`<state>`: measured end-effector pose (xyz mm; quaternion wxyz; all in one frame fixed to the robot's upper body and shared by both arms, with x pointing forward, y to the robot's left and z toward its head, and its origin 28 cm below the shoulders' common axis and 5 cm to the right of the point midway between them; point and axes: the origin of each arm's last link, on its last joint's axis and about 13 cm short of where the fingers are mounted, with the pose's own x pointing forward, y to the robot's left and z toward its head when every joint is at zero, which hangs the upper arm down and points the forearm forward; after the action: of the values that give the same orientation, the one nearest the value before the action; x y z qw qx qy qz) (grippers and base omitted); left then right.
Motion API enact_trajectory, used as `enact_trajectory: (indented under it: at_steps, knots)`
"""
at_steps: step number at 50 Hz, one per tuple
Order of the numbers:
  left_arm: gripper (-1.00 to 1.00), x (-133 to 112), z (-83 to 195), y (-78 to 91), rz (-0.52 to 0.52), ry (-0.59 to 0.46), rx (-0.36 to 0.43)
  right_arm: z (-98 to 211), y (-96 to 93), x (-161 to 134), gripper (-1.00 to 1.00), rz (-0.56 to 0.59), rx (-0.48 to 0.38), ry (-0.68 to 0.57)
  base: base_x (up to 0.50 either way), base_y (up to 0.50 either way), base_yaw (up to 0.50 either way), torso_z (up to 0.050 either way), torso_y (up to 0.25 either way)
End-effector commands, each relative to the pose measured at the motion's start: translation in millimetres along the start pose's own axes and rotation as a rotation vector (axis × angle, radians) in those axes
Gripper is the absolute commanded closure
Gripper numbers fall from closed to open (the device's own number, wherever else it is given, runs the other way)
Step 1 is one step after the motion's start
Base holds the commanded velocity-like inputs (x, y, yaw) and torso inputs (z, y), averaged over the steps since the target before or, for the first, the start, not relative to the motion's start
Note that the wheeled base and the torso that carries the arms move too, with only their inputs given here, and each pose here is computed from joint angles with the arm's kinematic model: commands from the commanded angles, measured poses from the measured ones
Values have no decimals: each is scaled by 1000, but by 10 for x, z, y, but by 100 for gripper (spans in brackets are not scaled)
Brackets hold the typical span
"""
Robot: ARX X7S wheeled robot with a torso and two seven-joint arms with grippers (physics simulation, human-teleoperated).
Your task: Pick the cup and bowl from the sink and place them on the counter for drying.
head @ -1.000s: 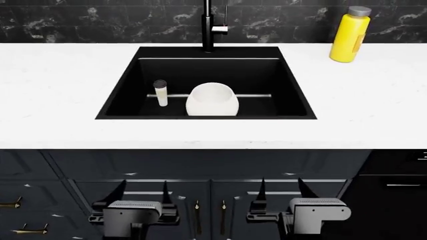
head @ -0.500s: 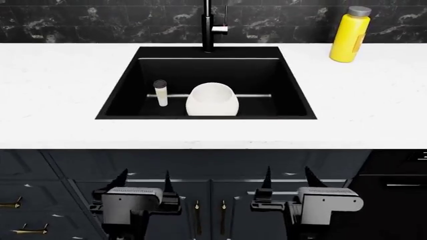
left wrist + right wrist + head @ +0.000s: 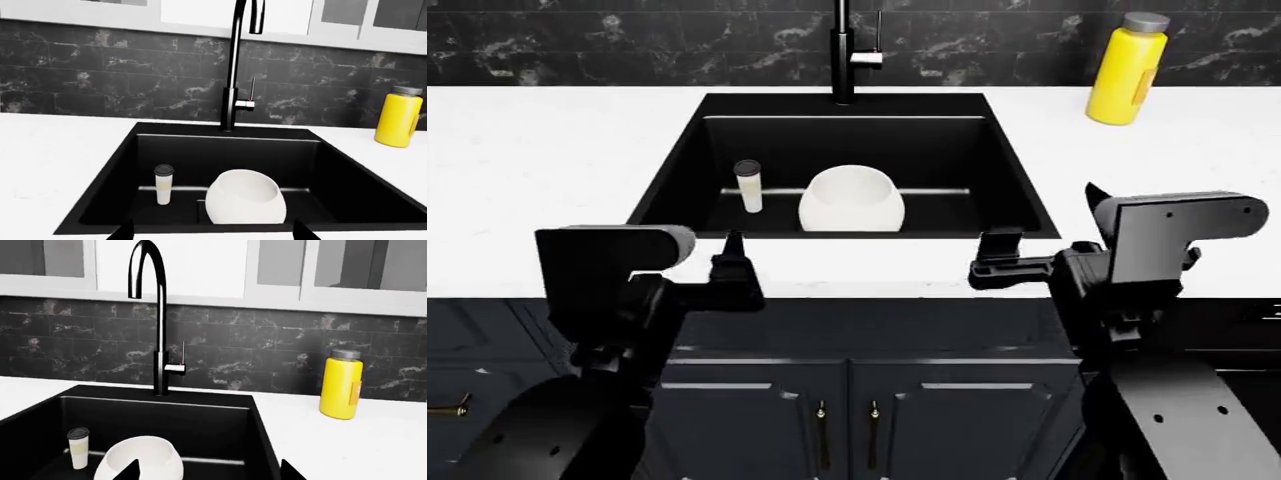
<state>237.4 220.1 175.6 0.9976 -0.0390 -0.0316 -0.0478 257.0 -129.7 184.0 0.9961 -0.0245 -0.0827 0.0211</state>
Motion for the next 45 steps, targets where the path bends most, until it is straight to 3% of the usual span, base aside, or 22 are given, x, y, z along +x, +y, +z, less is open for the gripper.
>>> enact_trajectory:
  at_steps: [1, 6, 8, 9, 10, 15, 31, 33, 37, 40, 45]
  knots:
    - [-100, 172, 520, 78, -47, -27, 6, 621, -198, 237, -100, 48, -28, 0, 0, 0, 0, 0, 0]
    - [-100, 278, 705, 143, -13, -35, 38, 767, -273, 373, -100, 50, -25, 13, 0, 0, 0, 0, 0]
    - [-100, 286, 754, 171, -36, -28, -28, 785, -279, 408, -100, 54, -31, 19, 0, 0, 0, 0, 0]
    - [-100, 297, 775, 184, -20, -57, 36, 803, -286, 421, -100, 55, -32, 19, 0, 0, 0, 0, 0]
    - [-100, 301, 778, 193, -15, -54, 45, 810, -289, 425, -100, 55, -33, 19, 0, 0, 0, 0, 0]
    - [-100, 320, 792, 250, -36, -69, 0, 820, -320, 439, -100, 45, -36, 33, 0, 0, 0, 0, 0]
    - [-100, 350, 825, 300, -25, -37, 34, 762, -368, 412, -100, 30, -52, 81, 0, 0, 0, 49, 0]
    - [-100, 355, 827, 305, -23, -28, 37, 762, -365, 414, -100, 32, -55, 84, 0, 0, 0, 50, 0]
    - [-100, 423, 827, 295, -4, 85, -19, 757, -369, 429, -100, 36, -57, 101, 0, 0, 0, 23, 0]
    - [-100, 492, 880, 303, -12, 116, 34, 748, -391, 465, -100, 37, -25, 123, 0, 0, 0, 0, 0]
    - [-100, 579, 972, 294, -50, 152, 34, 734, -421, 518, -100, 38, -21, 160, 0, 0, 0, 0, 0]
